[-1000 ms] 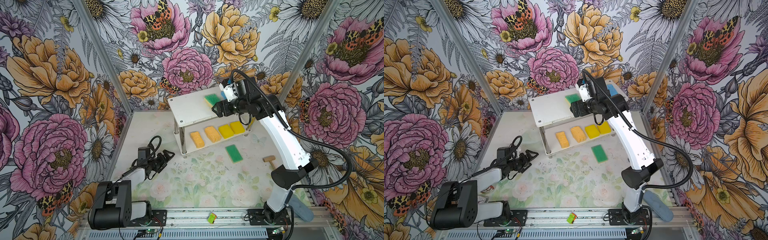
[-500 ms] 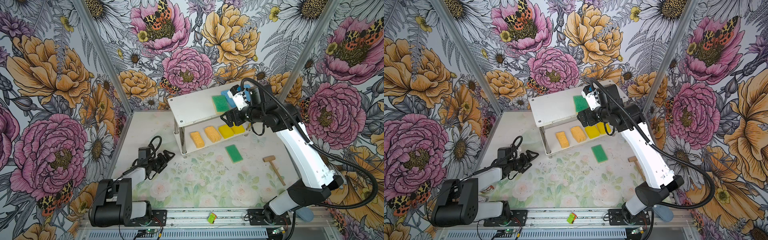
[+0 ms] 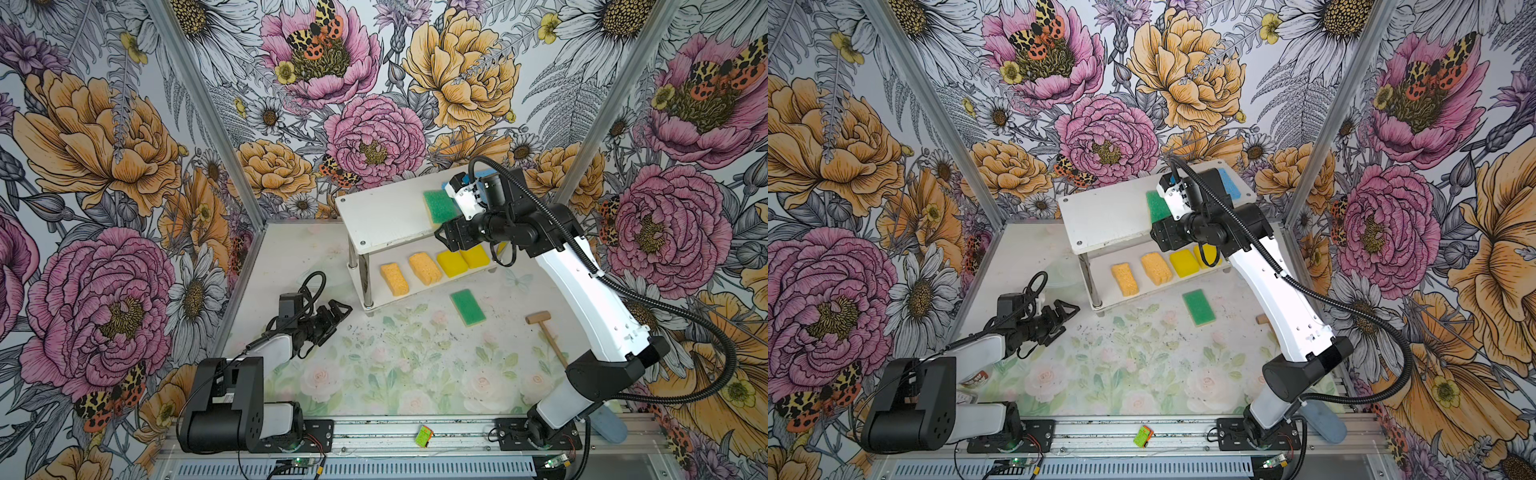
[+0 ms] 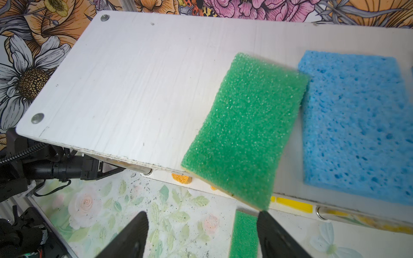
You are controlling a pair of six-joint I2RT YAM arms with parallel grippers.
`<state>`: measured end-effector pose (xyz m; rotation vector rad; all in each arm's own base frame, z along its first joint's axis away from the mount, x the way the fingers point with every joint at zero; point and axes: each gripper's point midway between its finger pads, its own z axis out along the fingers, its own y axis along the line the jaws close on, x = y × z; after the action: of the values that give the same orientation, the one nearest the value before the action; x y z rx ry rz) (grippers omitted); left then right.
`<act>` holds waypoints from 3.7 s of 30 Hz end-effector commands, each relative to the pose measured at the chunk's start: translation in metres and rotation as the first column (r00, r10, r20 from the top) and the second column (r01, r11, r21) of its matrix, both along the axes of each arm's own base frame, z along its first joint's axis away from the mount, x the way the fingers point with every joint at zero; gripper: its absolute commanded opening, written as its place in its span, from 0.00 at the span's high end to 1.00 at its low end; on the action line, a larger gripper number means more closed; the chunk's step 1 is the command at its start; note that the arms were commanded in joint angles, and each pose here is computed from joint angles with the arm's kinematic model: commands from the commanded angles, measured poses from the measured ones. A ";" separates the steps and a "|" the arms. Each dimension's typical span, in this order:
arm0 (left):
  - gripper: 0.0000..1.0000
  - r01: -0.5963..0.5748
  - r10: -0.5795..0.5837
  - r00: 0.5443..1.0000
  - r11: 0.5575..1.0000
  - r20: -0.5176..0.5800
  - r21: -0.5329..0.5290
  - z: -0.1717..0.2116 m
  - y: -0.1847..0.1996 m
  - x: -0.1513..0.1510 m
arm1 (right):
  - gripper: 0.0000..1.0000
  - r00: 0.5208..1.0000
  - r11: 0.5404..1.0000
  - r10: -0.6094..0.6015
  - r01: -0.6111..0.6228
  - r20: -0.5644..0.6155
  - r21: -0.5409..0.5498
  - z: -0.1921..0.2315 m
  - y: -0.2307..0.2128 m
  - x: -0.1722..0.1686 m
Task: Place and organize the cleaning sponges onto the shelf
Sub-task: 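Open the right gripper and lift it off the placed green sponge, then withdraw the right gripper and move it down over the other green sponge, then lower the right gripper onto the green sponge and close it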
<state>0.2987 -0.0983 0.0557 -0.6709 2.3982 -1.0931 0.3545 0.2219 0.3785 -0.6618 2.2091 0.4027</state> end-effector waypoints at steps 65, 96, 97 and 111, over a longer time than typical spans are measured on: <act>0.01 -0.014 0.013 1.000 1.000 0.027 0.018 0.005 0.009 0.000 | 0.00 0.869 0.952 -0.305 0.264 -0.390 -0.156 -0.210 -0.115 -0.043; 0.01 -0.024 0.024 1.000 0.999 0.018 0.025 0.009 0.011 0.003 | 0.01 0.742 0.909 -0.416 0.338 -0.526 -0.243 -0.339 -0.112 -0.014; 0.01 -0.023 0.022 1.000 0.999 0.018 0.025 0.009 0.010 0.003 | 0.01 0.740 0.909 -0.417 0.337 -0.528 -0.246 -0.341 -0.111 -0.014; 0.01 -0.028 0.027 0.999 0.999 0.021 0.041 0.016 0.007 0.001 | 0.05 0.742 0.883 -0.448 0.280 -0.499 -0.376 -0.369 -0.096 -0.027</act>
<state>0.2925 -0.0935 0.0594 -0.7026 2.4099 -1.0684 0.3288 0.1262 0.0194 -0.2383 2.9281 0.1124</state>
